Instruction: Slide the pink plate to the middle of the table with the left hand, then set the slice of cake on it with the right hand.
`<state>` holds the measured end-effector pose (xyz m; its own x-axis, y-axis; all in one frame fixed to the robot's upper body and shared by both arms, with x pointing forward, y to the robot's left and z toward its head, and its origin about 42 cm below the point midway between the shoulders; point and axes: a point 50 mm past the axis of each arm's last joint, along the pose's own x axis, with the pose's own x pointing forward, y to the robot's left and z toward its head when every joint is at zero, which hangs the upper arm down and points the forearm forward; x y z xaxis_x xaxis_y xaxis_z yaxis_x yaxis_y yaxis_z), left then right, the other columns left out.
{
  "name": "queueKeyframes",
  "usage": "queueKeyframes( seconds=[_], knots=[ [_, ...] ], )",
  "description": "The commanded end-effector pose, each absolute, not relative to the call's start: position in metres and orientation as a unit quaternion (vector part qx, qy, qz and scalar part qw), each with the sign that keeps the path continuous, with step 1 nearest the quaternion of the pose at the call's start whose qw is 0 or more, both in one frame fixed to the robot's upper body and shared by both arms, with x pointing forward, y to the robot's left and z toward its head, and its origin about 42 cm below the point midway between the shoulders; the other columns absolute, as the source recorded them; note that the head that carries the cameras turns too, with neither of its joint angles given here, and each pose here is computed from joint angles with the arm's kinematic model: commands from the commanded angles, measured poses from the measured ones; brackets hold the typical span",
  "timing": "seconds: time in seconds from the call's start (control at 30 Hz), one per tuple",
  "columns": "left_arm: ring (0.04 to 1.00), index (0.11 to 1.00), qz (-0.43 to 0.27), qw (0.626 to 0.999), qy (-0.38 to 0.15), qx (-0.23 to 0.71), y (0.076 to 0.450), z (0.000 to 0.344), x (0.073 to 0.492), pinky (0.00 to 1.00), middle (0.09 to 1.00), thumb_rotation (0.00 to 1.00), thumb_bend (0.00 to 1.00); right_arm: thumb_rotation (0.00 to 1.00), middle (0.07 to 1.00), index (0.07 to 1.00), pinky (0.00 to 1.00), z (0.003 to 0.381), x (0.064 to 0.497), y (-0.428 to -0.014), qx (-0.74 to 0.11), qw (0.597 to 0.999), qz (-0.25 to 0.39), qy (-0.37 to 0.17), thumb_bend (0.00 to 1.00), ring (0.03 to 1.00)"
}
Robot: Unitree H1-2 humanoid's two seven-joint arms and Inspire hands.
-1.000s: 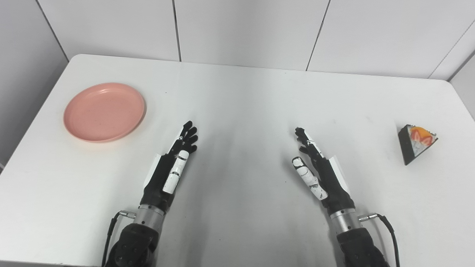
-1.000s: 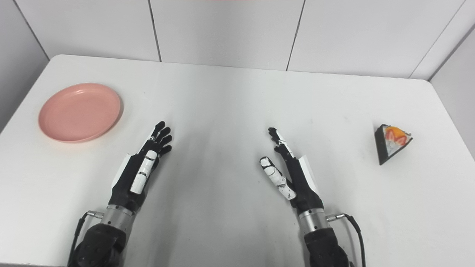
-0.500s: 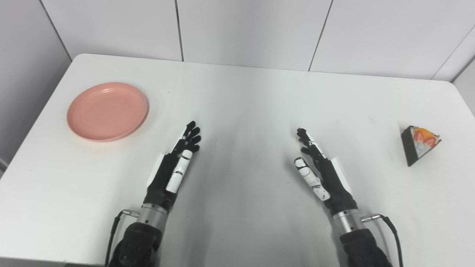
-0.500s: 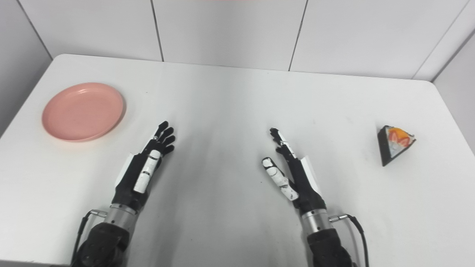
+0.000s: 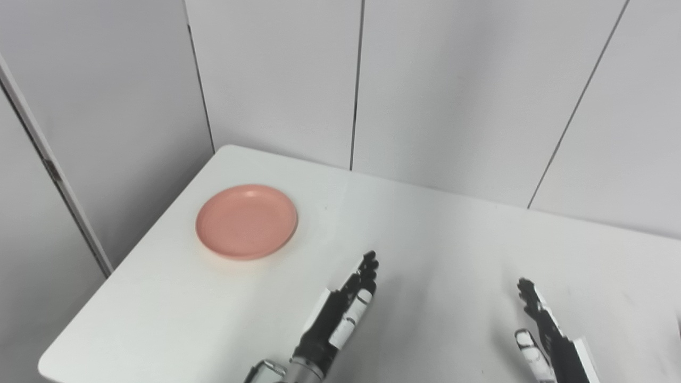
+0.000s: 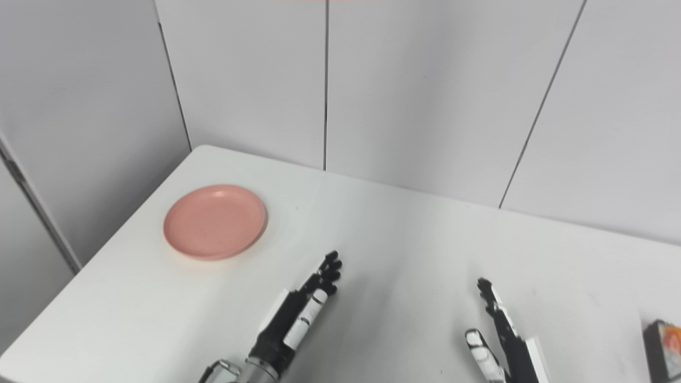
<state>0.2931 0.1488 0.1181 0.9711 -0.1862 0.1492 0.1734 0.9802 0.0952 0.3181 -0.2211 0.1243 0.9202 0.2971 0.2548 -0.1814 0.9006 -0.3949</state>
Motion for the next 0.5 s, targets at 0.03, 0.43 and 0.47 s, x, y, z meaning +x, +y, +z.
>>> queueKeyframes(
  seconds=[0.03,0.43,0.47],
  knots=[
    [0.962,0.957,-0.094,0.994,-0.039,0.032,0.1414,0.0918,0.2828,0.93,0.975,1.0,0.41,1.0,0.964,0.959,0.98,0.1057,0.3093,-0.2326,-0.185,0.967,0.122,-0.127,0.34,0.968],
    [0.968,0.962,-0.096,0.994,-0.034,0.027,0.137,0.0923,0.2831,0.93,0.978,1.0,0.43,1.0,0.975,0.97,1.0,0.1077,0.3088,-0.2343,-0.193,0.966,0.121,-0.121,0.3,0.979],
    [0.969,0.962,-0.095,0.994,-0.034,0.027,0.1372,0.0931,0.2836,0.93,0.978,1.0,0.42,1.0,0.974,0.97,1.0,0.108,0.309,-0.2339,-0.193,0.966,0.121,-0.121,0.3,0.979]
  ],
)
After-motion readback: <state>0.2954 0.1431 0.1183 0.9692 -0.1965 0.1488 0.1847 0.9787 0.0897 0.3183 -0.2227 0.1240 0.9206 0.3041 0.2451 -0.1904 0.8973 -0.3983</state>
